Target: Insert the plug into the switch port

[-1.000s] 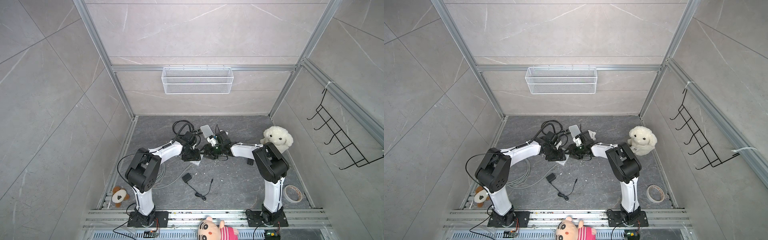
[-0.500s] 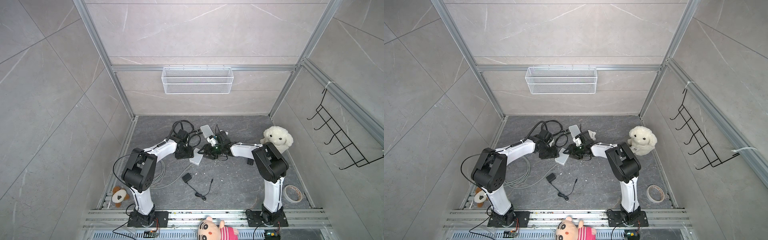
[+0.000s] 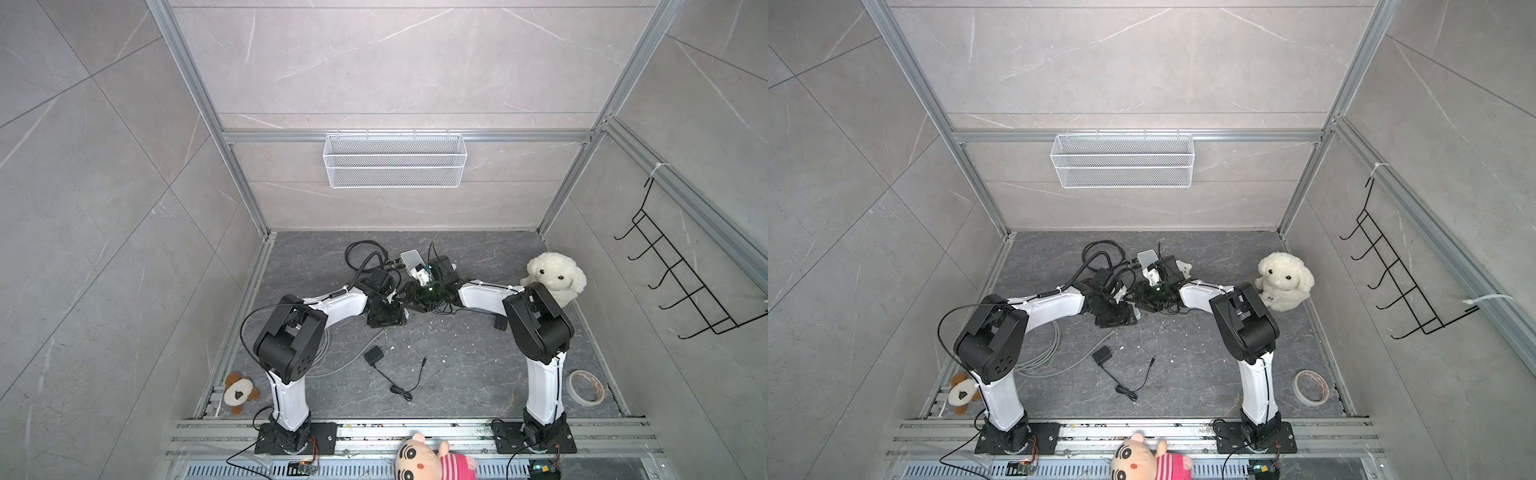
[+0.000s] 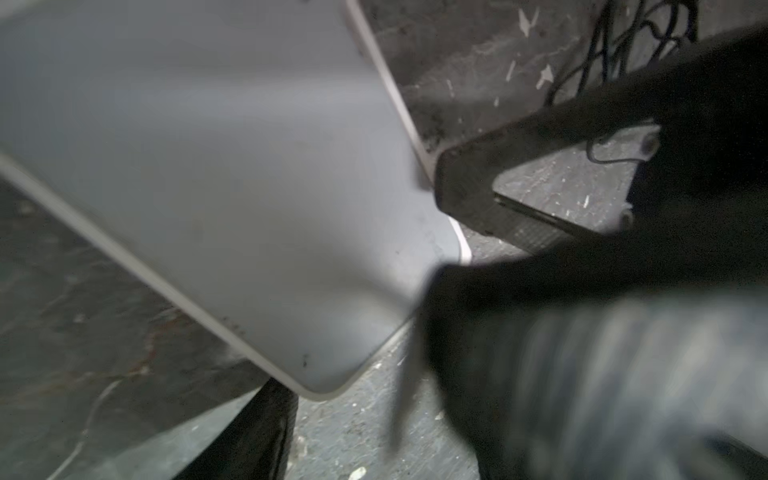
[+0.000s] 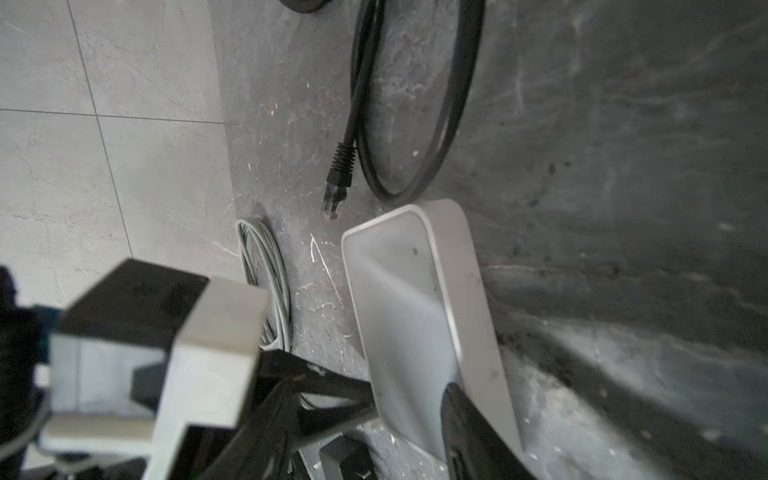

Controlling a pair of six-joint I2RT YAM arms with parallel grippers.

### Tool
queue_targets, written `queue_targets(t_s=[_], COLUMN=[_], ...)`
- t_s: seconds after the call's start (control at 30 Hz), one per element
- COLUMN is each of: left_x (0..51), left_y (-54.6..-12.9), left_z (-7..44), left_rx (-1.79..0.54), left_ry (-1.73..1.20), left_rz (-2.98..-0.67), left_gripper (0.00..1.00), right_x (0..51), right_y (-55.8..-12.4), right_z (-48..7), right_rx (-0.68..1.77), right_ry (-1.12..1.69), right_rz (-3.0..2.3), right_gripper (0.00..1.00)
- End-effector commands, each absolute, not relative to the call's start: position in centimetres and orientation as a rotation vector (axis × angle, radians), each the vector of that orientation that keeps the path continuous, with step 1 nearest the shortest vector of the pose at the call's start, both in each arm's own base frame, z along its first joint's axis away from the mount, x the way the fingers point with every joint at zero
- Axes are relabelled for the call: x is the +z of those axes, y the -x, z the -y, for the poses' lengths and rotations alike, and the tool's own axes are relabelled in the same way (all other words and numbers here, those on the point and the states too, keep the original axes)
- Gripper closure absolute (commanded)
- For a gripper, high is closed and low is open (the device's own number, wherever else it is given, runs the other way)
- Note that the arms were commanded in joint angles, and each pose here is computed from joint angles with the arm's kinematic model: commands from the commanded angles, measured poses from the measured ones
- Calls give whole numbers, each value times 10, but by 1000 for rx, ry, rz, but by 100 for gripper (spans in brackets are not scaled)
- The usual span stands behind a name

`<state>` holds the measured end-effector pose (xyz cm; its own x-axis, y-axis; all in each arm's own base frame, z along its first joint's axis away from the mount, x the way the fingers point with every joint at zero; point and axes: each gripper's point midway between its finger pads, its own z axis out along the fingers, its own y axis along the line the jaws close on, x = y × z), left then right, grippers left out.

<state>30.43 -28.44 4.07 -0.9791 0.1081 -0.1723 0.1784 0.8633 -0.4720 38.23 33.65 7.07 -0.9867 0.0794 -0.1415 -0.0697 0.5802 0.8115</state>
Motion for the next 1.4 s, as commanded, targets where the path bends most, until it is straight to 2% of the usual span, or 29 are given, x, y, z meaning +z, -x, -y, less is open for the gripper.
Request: queue_targets(t_s=[0.0, 0.27, 0.37, 0.47, 0.6, 0.77, 0.97, 1.37], left_x=[57, 80, 86, 87, 90, 90, 88, 83], left_y=[-304, -307, -308, -315, -323, -318, -312, -297], left_z=[297, 268, 250, 229, 204, 184, 182, 176], left_rx=[-872, -713, -648, -549, -391, -284, -285, -275], left_ry=[-207, -222, -184, -101, 53, 269, 296, 277], left_rz=[-2861, -2829, -2811, -2789, -2773, -2779, -2758, -2746], left_gripper=[33, 34, 35, 35, 35, 35, 35, 35], right_x=[66, 80, 79, 78, 77, 81, 53, 20], right_y=[-380, -359, -331, -299, -258, -221, -187, -183], right_z=[-338, -279, -250, -222, -204, -213, -239, -266], right_rx=[1350, 1100, 922, 642, 473, 381, 375, 301], right_ry=[25, -17, -11, 45, -38, -3, 14, 28], right_rz=[-2674, -2708, -2773, -2825, -2895, -2902, -2957, -2985], right_gripper=[42, 44, 47, 49, 51, 55, 57, 65])
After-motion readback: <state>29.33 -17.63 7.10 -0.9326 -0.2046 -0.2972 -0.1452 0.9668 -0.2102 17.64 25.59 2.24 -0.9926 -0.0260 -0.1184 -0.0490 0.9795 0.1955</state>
